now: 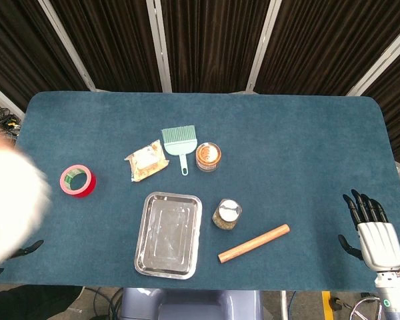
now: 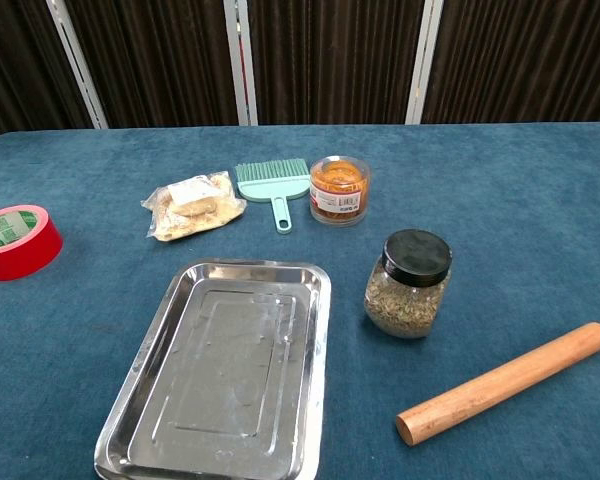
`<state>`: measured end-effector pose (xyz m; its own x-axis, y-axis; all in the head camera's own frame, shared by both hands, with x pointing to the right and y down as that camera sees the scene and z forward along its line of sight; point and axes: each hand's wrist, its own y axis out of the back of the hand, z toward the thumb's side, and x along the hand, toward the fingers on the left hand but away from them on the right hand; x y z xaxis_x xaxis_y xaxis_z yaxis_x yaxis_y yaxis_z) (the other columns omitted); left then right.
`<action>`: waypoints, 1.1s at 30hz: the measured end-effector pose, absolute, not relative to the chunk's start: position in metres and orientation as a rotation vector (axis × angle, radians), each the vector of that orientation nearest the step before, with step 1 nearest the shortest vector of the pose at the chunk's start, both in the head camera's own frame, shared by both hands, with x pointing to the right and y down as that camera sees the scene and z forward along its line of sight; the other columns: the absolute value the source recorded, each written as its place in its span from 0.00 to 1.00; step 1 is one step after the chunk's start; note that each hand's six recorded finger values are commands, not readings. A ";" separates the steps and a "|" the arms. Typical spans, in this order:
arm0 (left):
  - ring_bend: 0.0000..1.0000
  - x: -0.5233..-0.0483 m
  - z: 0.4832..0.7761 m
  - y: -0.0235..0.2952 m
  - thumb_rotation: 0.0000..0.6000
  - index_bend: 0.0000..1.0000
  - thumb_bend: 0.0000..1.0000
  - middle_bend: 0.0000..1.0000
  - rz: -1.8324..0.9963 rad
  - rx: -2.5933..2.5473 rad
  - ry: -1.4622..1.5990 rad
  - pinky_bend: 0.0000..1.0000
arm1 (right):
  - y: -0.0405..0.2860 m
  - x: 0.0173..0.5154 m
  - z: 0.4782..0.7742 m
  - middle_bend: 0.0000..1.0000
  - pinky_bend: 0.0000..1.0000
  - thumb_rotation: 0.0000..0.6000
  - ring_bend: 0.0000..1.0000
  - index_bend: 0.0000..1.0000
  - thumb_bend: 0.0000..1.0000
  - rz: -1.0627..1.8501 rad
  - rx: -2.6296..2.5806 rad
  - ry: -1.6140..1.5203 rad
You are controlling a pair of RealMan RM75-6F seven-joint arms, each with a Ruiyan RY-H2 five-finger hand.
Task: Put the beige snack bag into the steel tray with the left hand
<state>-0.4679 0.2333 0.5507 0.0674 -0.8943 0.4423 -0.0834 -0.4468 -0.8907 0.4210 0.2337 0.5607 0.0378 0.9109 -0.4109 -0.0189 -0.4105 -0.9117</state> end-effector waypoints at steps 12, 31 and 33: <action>0.00 -0.458 0.562 0.215 1.00 0.00 0.09 0.00 -1.472 -1.672 0.967 0.00 | 0.233 0.419 0.559 0.00 0.10 1.00 0.00 0.00 0.30 1.479 -1.530 -0.949; 0.00 -0.379 0.659 0.074 1.00 0.00 0.10 0.00 -1.703 -1.692 0.790 0.04 | 0.233 0.422 0.557 0.00 0.10 1.00 0.00 0.00 0.30 1.482 -1.569 -1.003; 0.00 -0.362 0.674 0.061 1.00 0.00 0.11 0.00 -1.713 -1.690 0.756 0.04 | 0.233 0.422 0.556 0.00 0.10 1.00 0.00 0.00 0.30 1.486 -1.577 -1.009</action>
<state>-0.3615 0.0614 0.6736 0.0002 -0.7588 0.6513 0.0299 -0.6510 -0.7584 0.4217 0.2332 0.5565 0.0224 0.9064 -0.4217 0.0580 -0.4223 -0.9046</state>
